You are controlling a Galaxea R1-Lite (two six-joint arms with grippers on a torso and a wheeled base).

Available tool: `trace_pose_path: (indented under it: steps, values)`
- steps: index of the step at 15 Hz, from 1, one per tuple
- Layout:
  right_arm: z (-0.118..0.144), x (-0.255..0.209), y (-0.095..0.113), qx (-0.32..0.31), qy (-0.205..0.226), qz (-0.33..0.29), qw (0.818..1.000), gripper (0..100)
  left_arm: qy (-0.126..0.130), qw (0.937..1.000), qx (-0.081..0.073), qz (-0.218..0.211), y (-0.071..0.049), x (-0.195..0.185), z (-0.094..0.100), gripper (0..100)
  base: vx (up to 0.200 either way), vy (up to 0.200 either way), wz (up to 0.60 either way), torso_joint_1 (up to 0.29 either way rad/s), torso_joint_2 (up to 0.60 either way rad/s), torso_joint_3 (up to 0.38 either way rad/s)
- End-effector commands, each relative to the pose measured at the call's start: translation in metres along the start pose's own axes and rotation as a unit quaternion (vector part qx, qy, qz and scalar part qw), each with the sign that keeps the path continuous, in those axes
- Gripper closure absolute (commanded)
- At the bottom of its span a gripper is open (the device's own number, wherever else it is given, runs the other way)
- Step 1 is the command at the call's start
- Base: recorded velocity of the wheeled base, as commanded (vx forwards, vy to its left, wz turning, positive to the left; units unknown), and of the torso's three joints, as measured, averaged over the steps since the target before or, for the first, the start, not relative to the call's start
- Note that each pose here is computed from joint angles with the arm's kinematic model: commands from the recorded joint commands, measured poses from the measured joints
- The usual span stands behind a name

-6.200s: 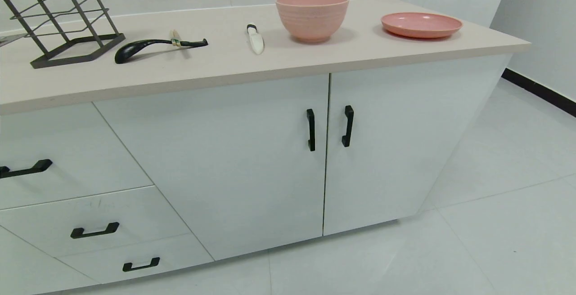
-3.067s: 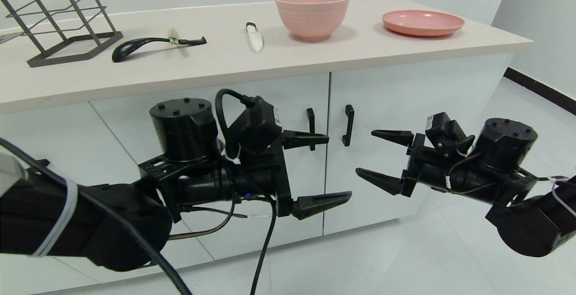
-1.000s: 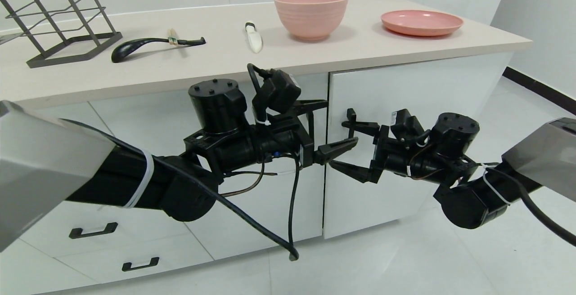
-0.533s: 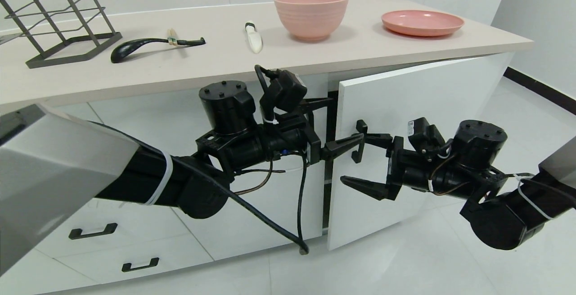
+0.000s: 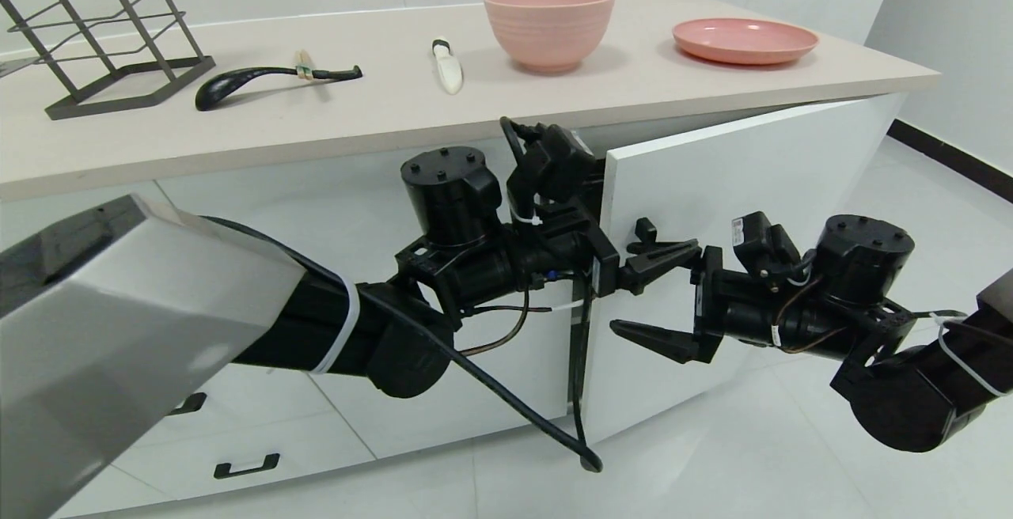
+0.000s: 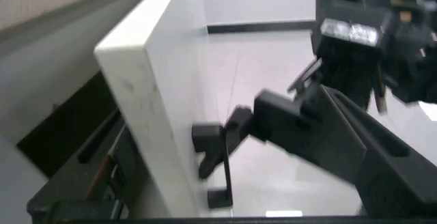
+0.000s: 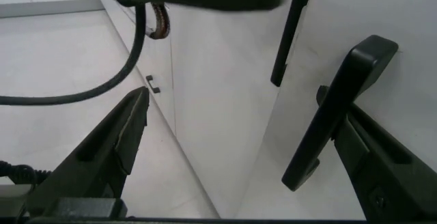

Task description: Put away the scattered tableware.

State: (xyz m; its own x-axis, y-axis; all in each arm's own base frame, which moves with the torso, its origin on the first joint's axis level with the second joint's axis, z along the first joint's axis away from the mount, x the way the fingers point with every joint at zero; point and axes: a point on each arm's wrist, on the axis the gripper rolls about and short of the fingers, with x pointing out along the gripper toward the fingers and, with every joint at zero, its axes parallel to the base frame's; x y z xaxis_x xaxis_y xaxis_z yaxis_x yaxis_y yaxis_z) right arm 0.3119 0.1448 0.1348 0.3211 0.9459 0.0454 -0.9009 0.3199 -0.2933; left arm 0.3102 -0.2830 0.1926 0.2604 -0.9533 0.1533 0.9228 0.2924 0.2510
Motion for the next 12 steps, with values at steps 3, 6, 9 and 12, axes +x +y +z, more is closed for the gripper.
trace_pose_path:
  steps: [3, 6, 9, 12]
  values:
    - [-0.018, -0.02, -0.024, 0.007, 0.024, -0.054, 0.998, 0, -0.017, 0.9997, -0.011, -0.016, -0.006, 0.007, 0.001, 0, 0.0, 0.0, 0.0, 0.0, 0.0, 0.0]
    - [-0.028, -0.029, -0.033, 0.013, 0.034, -0.071, 0.997, 0, -0.02, 0.9996, -0.014, -0.016, -0.006, 0.007, -0.001, 0, 0.0, 0.0, 0.0, 0.0, 0.0, 0.0]
    - [-0.022, -0.032, -0.035, 0.005, 0.031, -0.082, 0.996, 0, -0.017, 0.9996, -0.016, -0.016, -0.007, 0.007, -0.003, 0, 0.0, 0.0, 0.0, 0.0, 0.0, 0.0]
    - [0.007, -0.048, -0.017, -0.006, 0.026, -0.1, 0.995, 0, -0.013, 0.9997, -0.019, -0.01, -0.015, 0.004, -0.002, 0, 0.0, 0.0, 0.0, 0.0, 0.0, 0.0]
